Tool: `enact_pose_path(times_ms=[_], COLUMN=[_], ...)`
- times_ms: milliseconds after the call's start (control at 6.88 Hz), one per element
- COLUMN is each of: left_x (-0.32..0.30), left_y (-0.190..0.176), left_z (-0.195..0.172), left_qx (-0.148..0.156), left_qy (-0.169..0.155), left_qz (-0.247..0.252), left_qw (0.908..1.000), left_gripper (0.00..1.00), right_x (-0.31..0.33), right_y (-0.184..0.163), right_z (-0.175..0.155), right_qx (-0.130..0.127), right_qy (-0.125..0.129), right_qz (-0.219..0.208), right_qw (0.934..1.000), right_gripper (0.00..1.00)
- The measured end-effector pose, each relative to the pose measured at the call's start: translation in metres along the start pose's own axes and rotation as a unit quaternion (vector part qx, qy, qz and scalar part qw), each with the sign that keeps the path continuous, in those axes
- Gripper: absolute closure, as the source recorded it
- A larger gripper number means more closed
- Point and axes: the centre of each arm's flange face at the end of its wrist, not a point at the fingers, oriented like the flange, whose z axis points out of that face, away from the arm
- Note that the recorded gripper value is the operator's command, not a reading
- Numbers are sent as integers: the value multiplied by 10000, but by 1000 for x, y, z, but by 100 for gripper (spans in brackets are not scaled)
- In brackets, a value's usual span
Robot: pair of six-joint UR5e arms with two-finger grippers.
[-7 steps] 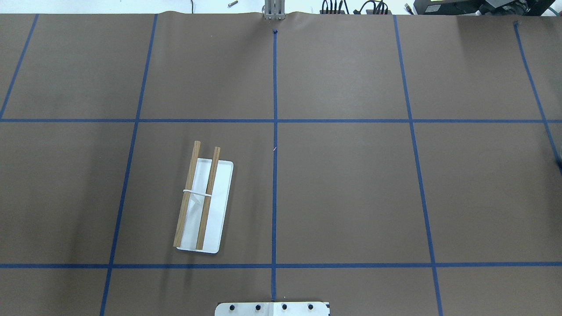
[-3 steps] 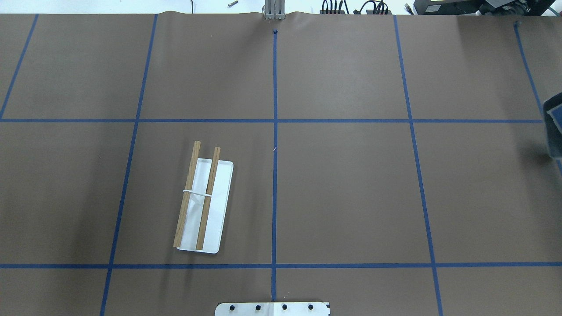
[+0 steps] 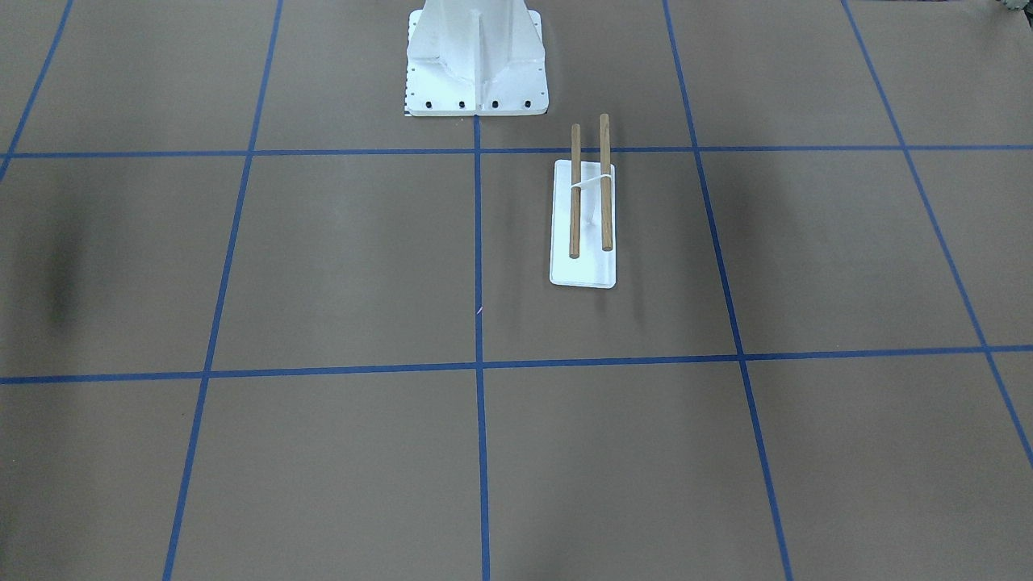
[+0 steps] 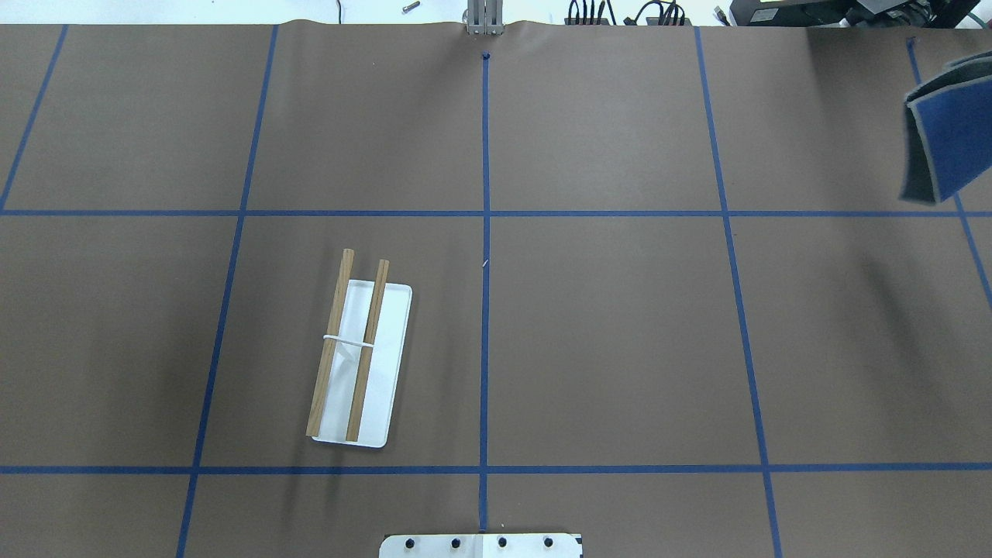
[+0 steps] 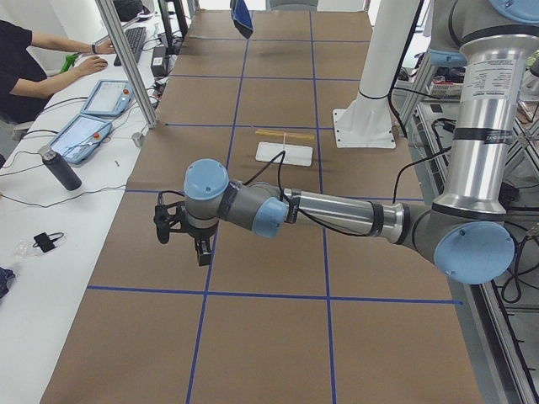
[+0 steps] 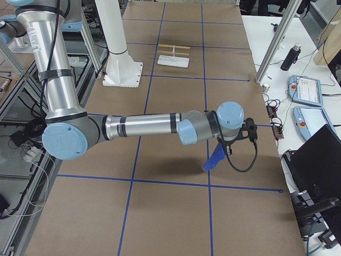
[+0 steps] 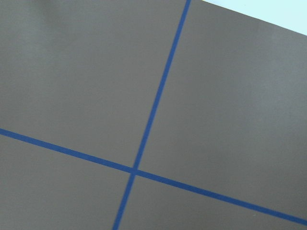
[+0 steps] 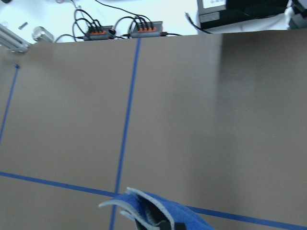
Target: Hang towel on rack
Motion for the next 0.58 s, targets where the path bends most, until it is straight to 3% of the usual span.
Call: enact_pose_path(times_ms=[291,581], left_x=[116,229], left_y=[2,26], left_z=[24,54], left_qx=[-184,-408], left_qy=[361,596], left_qz=[-630,-1149], left_qw=[9972,9907], left_gripper=[2,2], right_x=[-107,-202], right_y=[10,29], right_z=[-4,14], right_qx=[97,280], right_qy=[-286,-291], right_qz=[-82,-139], right_qw=[9995,9991], right_gripper=[100,100])
